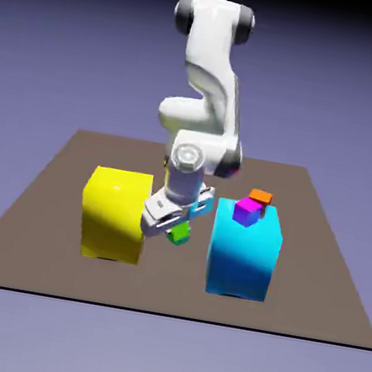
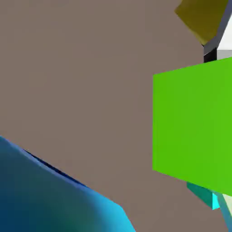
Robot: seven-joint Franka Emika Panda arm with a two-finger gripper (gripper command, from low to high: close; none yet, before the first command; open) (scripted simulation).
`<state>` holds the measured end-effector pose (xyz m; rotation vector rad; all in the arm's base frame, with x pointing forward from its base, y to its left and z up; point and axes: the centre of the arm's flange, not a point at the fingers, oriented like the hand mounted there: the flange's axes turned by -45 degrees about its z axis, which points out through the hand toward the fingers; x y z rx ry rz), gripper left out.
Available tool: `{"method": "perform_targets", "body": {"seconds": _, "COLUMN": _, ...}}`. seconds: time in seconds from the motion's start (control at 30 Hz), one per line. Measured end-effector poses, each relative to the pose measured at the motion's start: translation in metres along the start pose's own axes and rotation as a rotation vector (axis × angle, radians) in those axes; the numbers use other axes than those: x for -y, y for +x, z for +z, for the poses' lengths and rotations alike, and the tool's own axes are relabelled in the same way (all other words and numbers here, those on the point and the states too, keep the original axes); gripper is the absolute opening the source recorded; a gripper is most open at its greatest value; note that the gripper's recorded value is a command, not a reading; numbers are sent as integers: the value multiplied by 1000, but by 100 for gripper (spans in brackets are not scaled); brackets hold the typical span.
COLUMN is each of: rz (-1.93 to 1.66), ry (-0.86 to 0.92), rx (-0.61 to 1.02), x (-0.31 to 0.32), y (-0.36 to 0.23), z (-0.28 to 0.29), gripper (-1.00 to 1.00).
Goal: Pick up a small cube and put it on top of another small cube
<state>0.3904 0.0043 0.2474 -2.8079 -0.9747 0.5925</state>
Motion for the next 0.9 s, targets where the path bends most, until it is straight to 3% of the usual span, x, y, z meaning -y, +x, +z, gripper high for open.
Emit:
{"method": "perform_targets", "body": {"seconds": 0.23, "rz": 103, "ry": -77, "rx": 106, "x": 58, "y": -51, "z": 41, "gripper": -100}}
{"method": "perform_targets", "body": {"seconds": 0.37, "rz": 187, "ry": -109, "rx": 193, "x": 65, "y": -51, "z": 69, "gripper": -100}}
{"method": "perform_targets", "body": {"seconds": 0.47, "rz": 210, "ry": -154, "rx": 152, "x": 79, "y": -46, "z": 64, "gripper": -100}}
{"method": "perform_targets", "body": {"seconds": 0.63, "rz": 213, "ry": -157, "rx": 153, "x": 68, "y": -47, "z": 121, "gripper": -100}}
{"method": "perform_targets", "body": {"seconds": 0.67, "rz": 211, "ry": -155, "rx": 153, "x": 67, "y": -48, "z": 131, "gripper": 100}}
{"method": "perform_targets", "body": {"seconds": 0.9, "rz": 211, "ry": -160, "rx": 154, "x": 76, "y": -46, "z": 74, "gripper": 100}}
